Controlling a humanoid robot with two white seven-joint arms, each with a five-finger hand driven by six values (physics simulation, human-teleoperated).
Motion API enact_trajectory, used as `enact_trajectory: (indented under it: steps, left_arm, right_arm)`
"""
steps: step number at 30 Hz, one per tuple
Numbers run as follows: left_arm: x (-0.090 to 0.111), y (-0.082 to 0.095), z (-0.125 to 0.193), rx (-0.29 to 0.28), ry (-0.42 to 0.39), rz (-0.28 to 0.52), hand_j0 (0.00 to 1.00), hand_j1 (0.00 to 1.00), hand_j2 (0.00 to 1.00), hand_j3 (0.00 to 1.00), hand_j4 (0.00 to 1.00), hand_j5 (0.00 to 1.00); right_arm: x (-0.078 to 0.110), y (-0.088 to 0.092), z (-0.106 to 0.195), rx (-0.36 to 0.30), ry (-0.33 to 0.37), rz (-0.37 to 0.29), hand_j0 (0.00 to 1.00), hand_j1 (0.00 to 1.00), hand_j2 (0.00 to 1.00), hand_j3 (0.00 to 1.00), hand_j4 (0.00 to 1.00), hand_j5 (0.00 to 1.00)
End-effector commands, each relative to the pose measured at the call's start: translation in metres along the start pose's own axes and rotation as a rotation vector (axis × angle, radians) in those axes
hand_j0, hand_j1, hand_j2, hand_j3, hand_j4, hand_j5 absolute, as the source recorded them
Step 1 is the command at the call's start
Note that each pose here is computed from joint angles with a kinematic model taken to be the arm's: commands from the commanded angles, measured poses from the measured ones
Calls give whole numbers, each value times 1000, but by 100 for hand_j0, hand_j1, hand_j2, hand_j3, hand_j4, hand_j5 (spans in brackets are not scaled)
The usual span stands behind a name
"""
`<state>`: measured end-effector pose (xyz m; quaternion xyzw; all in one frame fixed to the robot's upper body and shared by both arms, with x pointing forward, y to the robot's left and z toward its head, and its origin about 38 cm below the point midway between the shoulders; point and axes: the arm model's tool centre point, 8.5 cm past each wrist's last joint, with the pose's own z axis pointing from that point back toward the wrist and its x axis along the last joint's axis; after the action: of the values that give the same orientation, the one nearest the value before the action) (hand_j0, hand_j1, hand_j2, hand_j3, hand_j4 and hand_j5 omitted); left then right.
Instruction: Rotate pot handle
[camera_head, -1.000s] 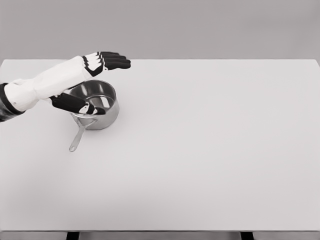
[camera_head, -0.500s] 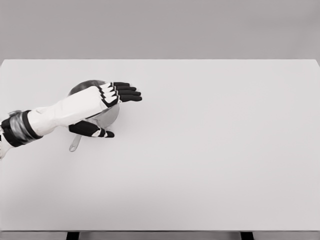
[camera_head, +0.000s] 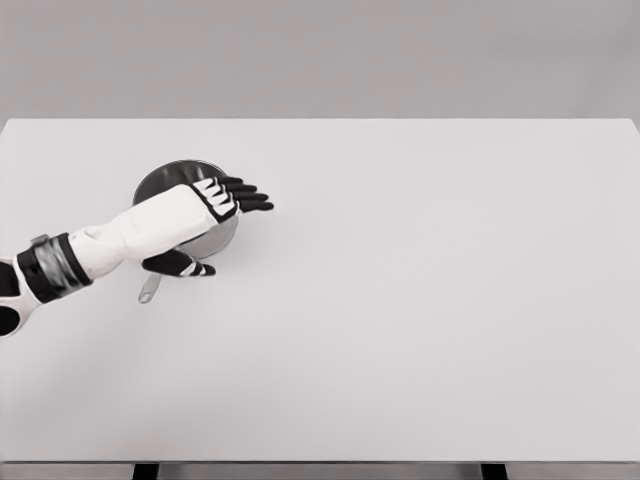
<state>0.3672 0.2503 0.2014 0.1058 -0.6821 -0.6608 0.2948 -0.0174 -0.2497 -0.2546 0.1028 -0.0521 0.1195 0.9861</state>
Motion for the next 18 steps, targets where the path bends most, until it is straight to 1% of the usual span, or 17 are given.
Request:
enact_trajectory:
  steps: [1, 4, 5, 6, 7, 9, 12, 15, 18]
  left_arm:
    - [-4, 1, -1, 6, 36, 0, 100, 100, 100, 100, 100, 100]
    - [-8, 0, -4, 12, 90, 3, 100, 100, 100, 100, 100, 100]
    - [-4, -3, -11, 31, 80, 19, 100, 100, 100, 100, 100, 100]
    - [-4, -3, -10, 32, 80, 22, 100, 100, 100, 100, 100, 100]
    - [-4, -7, -10, 26, 81, 30, 100, 100, 100, 100, 100, 100]
    - [-3, -9, -9, 25, 80, 33, 100, 100, 100, 100, 100, 100]
    - [-6, -12, -5, 10, 96, 25, 100, 100, 100, 100, 100, 100]
    - [-8, -19, -2, -4, 132, 27, 100, 100, 100, 100, 100, 100]
    - [-10, -18, 1, 14, 147, 34, 100, 100, 100, 100, 100, 100]
  right_arm:
    - [0, 0, 0, 0, 0, 1, 100, 100, 100, 100, 100, 100]
    - [0, 0, 0, 0, 0, 1, 100, 100, 100, 100, 100, 100]
    - [0, 0, 0, 0, 0, 1, 100, 100, 100, 100, 100, 100]
    - [0, 0, 0, 0, 0, 1, 100, 100, 100, 100, 100, 100]
    - [0, 0, 0, 0, 0, 1, 100, 100, 100, 100, 100, 100]
    - [0, 0, 0, 0, 0, 1, 100, 100, 100, 100, 100, 100]
    - [0, 0, 0, 0, 0, -1, 100, 100, 100, 100, 100, 100]
    - [0, 0, 0, 0, 0, 1, 100, 100, 100, 100, 100, 100]
    - [0, 0, 0, 0, 0, 1, 100, 100, 100, 100, 100, 100]
